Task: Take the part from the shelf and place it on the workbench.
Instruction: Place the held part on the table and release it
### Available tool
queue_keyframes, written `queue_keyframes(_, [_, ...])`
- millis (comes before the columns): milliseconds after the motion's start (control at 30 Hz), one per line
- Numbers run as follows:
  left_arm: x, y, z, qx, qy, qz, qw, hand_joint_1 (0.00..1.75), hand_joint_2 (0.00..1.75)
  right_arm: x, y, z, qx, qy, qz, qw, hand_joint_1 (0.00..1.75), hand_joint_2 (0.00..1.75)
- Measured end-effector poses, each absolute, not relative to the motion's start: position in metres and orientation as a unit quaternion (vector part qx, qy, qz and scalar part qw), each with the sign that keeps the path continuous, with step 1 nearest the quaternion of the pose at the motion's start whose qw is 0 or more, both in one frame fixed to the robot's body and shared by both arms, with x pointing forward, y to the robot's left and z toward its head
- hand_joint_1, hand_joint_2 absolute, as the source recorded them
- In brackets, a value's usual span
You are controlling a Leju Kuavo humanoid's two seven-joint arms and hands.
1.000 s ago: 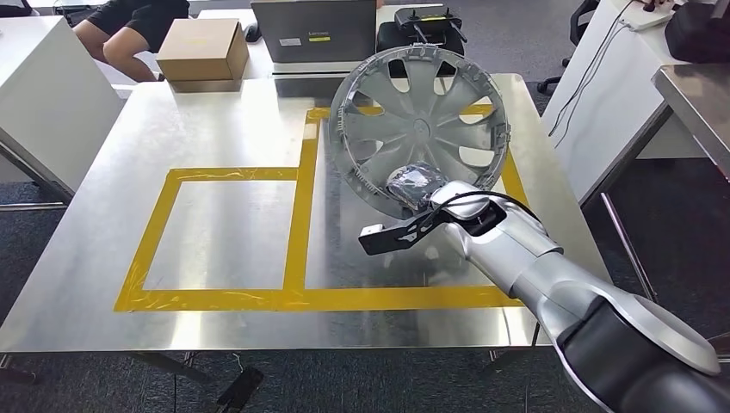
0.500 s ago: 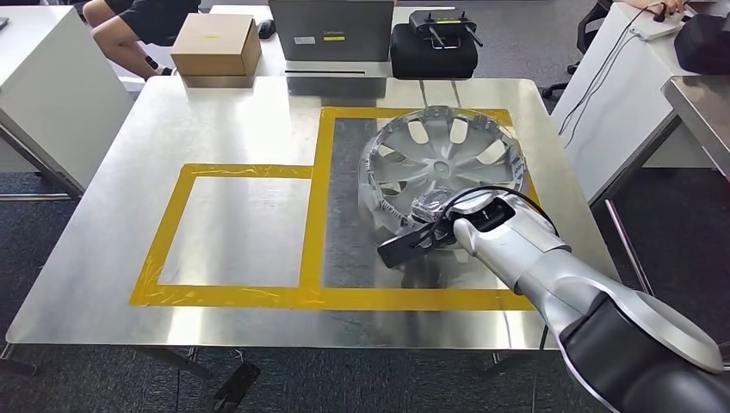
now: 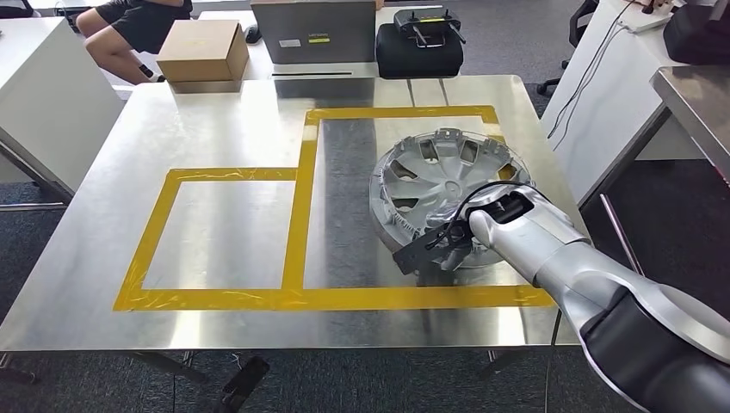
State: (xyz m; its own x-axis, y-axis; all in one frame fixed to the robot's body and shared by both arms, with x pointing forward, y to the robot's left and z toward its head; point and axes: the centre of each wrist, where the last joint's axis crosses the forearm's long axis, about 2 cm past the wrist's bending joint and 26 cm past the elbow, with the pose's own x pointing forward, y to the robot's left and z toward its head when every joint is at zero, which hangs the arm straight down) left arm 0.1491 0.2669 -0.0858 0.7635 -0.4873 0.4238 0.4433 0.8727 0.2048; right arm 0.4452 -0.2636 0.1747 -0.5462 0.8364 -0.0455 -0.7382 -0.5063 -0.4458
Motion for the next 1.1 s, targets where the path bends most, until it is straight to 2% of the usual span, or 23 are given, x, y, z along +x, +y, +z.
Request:
queue_keyframes(233, [0.155, 0.267, -0.084, 0.051, -0.240, -0.246, 0.938, 0.00, 0.00, 0.449, -0.267, 0.183, -0.159, -0.231, 0.850, 0.445, 0.00, 0.00])
queue_keyframes(400, [0.152, 0.266, -0.085, 0.047, -0.244, -0.234, 0.940, 0.00, 0.00, 0.448, -0.262, 0.180, -0.205, -0.352, 0.816, 0.409, 0.00, 0.00])
queue_keyframes(600, [0.140, 0.265, -0.088, 0.039, -0.249, -0.222, 0.942, 0.00, 0.00, 0.440, -0.240, 0.186, -0.246, -0.551, 0.713, 0.357, 0.00, 0.00])
queue_keyframes(900, [0.134, 0.266, -0.090, 0.037, -0.248, -0.220, 0.943, 0.00, 0.00, 0.435, -0.221, 0.213, -0.293, -0.685, 0.604, 0.282, 0.00, 0.00])
queue_keyframes(1000, [0.132, 0.266, -0.091, 0.043, -0.249, -0.218, 0.943, 0.00, 0.00, 0.431, -0.214, 0.224, -0.342, -0.749, 0.521, 0.224, 0.00, 0.00])
queue_keyframes(1100, [0.133, 0.266, -0.091, 0.053, -0.253, -0.213, 0.942, 0.00, 0.00, 0.429, -0.208, 0.243, -0.355, -0.809, 0.421, 0.206, 0.00, 0.00])
